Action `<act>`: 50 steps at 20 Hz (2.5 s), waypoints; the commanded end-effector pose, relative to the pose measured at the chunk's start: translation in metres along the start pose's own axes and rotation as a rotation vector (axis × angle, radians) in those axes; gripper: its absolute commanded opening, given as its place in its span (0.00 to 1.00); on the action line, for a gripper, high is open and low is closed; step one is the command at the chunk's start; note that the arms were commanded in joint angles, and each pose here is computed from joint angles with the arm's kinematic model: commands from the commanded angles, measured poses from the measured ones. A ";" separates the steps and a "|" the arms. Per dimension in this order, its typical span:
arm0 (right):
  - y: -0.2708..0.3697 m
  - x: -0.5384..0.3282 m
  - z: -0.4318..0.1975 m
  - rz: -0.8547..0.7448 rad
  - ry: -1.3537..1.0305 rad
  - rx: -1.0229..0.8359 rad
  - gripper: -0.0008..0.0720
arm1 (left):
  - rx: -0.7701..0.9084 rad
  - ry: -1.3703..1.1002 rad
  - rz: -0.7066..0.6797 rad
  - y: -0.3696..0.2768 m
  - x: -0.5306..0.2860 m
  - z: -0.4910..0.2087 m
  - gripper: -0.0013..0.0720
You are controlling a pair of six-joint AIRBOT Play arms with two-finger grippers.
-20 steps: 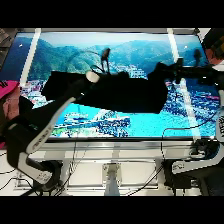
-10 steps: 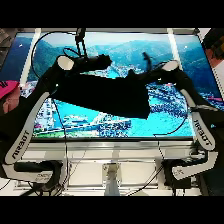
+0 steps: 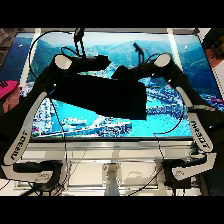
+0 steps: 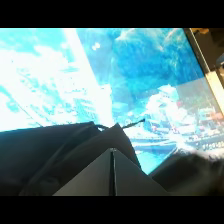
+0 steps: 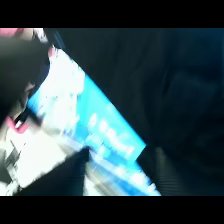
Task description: Fold the clothes and pants, and hang the long-sleeved shirts on hangers.
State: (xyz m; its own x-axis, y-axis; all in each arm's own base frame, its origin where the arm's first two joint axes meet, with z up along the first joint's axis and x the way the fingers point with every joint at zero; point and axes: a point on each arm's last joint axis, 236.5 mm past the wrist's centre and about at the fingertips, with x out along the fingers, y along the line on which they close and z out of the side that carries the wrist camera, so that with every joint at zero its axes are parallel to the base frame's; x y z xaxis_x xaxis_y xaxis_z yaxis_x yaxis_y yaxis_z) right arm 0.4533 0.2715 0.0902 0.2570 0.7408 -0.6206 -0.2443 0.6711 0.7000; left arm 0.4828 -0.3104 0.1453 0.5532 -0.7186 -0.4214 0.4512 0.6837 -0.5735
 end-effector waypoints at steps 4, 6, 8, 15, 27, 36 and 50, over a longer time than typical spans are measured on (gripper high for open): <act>-0.068 -0.081 0.044 -0.191 -0.079 -0.020 0.03 | 0.001 0.028 -0.009 -0.002 -0.001 -0.006 0.03; -0.100 -0.105 0.037 -0.218 -0.051 0.012 0.03 | 0.005 0.050 -0.013 -0.003 -0.002 -0.011 0.02; -0.136 -0.125 0.016 -0.214 0.002 0.069 0.03 | 0.034 0.074 0.013 0.006 -0.004 -0.015 0.02; -0.184 -0.137 -0.091 0.261 0.003 0.321 0.04 | 0.046 0.038 0.047 0.020 -0.028 0.005 0.02; -0.212 -0.019 -0.176 -0.047 0.244 0.388 0.94 | 0.054 0.040 0.038 0.014 -0.035 0.006 0.02; -0.194 0.005 -0.158 -0.017 0.179 0.397 0.04 | 0.057 0.053 0.030 0.010 -0.033 0.002 0.02; -0.313 -0.200 -0.191 -0.416 0.017 0.584 0.03 | 0.067 0.260 -0.038 -0.018 0.031 -0.085 0.02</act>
State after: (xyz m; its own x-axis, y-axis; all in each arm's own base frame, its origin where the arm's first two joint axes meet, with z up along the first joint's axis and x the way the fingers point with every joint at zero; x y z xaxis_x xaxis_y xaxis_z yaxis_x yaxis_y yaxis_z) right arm 0.3298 -0.0221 -0.0790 0.1933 0.5115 -0.8373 0.3506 0.7610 0.5458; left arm 0.4457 -0.3332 0.1049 0.3976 -0.7379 -0.5454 0.5057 0.6722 -0.5407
